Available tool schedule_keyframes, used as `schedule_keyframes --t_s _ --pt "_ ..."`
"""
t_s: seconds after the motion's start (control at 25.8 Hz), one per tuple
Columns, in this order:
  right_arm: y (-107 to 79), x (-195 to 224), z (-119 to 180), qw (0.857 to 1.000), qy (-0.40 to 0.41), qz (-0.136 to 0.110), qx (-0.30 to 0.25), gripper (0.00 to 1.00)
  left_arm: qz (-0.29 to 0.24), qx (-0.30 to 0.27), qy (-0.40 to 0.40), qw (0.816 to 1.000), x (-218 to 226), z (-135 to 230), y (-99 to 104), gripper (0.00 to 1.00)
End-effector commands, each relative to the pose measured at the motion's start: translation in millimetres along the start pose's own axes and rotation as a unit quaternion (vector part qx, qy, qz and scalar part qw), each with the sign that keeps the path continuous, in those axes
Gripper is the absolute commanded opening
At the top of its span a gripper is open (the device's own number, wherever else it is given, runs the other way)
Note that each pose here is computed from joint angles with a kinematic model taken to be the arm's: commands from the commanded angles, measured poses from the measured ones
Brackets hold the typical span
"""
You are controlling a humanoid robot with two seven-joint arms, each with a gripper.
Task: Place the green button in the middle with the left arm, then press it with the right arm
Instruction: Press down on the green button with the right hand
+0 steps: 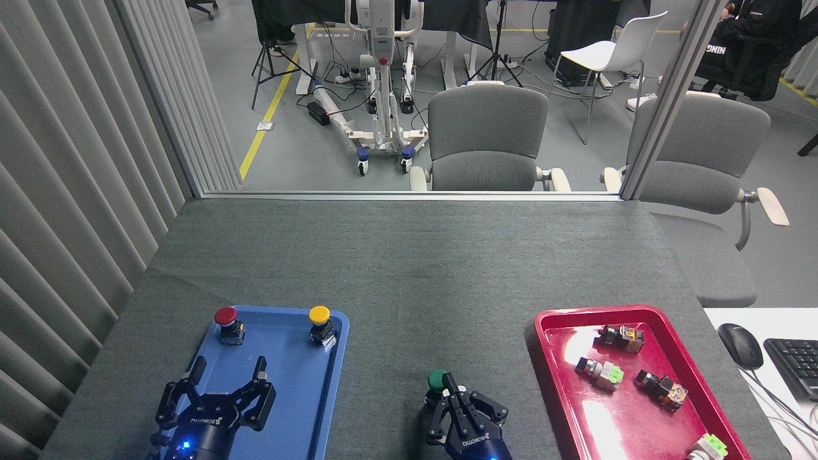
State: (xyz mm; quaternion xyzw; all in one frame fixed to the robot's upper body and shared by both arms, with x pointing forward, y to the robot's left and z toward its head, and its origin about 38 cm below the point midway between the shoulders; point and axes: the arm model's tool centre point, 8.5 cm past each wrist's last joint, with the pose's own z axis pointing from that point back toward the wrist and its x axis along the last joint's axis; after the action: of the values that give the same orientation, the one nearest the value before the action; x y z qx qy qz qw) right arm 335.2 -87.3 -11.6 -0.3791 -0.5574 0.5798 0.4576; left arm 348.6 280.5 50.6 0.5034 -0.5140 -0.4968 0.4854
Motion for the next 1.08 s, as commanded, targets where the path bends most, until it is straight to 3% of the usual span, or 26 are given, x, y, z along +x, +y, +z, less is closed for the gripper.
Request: schedule_keyframes --t_s 0.0,0.35,0.5,0.54,0.7,0.93,1.05 --pt "6.2 3 -2 1.0 0.0 -0.003 0.009 0.07 -0.004 0.011 0.002 1.0 -1 0 9 1.0" --pt "16.2 4 -1 1.0 -0.001 -0.004 0.024 0.1 -0.006 0.004 0.004 1.0 -2 3 5 1.0" --pt "9.8 3 -2 1.0 0.003 -0.005 0.008 0.12 -0.007 0.003 0.005 1.0 -2 4 4 1.0" --pt "3.6 0 -3 1.0 0.011 -0.006 -0.01 0.21 -0.007 0.001 0.006 1.0 -3 5 3 1.0" --pt "-17.5 -7 -5 0.995 0.065 -0.009 -0.069 0.99 -0.008 0.001 0.007 1.0 -3 5 3 1.0" --pt "-47.0 -13 -2 0.99 0.076 -0.01 -0.117 1.0 -0.01 0.002 0.009 1.0 -5 5 5 1.0" --pt "-51.4 -26 11 0.987 0.096 -0.012 -0.125 1.0 -0.01 -0.002 0.01 1.0 -4 5 3 0.99"
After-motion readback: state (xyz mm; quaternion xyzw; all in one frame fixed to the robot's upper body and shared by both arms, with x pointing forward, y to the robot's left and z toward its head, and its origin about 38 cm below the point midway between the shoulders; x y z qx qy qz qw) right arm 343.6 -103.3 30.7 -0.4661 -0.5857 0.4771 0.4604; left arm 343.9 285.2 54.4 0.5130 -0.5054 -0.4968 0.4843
